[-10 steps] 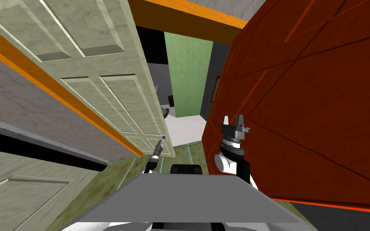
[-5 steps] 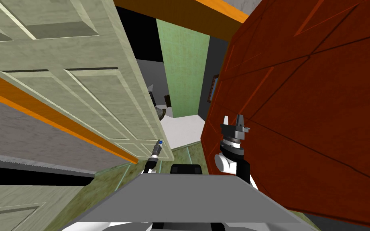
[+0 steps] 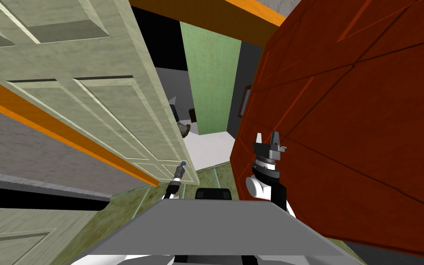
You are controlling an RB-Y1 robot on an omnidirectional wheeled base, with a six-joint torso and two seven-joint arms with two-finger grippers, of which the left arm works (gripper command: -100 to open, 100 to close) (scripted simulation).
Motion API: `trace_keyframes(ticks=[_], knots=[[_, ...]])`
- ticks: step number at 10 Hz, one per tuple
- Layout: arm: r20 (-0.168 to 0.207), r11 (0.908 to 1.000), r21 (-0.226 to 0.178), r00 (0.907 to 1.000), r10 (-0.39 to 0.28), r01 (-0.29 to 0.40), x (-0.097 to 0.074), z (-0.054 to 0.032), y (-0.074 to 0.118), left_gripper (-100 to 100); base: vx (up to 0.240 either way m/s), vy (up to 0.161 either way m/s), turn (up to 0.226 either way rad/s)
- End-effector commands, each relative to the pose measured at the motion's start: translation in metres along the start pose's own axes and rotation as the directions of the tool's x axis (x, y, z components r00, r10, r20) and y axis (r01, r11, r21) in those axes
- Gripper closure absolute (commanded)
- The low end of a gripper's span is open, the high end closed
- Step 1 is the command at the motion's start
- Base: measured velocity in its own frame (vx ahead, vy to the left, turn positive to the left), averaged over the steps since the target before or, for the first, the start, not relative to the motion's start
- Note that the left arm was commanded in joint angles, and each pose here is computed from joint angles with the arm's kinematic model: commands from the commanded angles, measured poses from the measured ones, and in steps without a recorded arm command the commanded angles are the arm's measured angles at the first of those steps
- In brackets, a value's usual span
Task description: Pull the door open
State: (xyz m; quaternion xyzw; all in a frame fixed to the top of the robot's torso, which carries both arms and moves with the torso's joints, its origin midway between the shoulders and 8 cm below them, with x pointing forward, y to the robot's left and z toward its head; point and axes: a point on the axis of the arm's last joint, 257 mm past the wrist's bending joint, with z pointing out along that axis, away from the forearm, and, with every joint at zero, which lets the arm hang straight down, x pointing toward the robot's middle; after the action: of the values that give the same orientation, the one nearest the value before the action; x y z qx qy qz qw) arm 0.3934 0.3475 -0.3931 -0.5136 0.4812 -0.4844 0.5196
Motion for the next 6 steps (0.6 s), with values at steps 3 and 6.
trace_keyframes(ticks=[3,6], knots=[[-0.019,1.0000,0.000,0.9998,0.001,-0.001,-0.010,-0.0101,0.001,100,-0.109,0.033,-0.140],[-0.051,1.0000,-0.001,0.9987,0.001,-0.001,-0.026,-0.0253,0.000,100,-0.215,0.067,-0.233]])
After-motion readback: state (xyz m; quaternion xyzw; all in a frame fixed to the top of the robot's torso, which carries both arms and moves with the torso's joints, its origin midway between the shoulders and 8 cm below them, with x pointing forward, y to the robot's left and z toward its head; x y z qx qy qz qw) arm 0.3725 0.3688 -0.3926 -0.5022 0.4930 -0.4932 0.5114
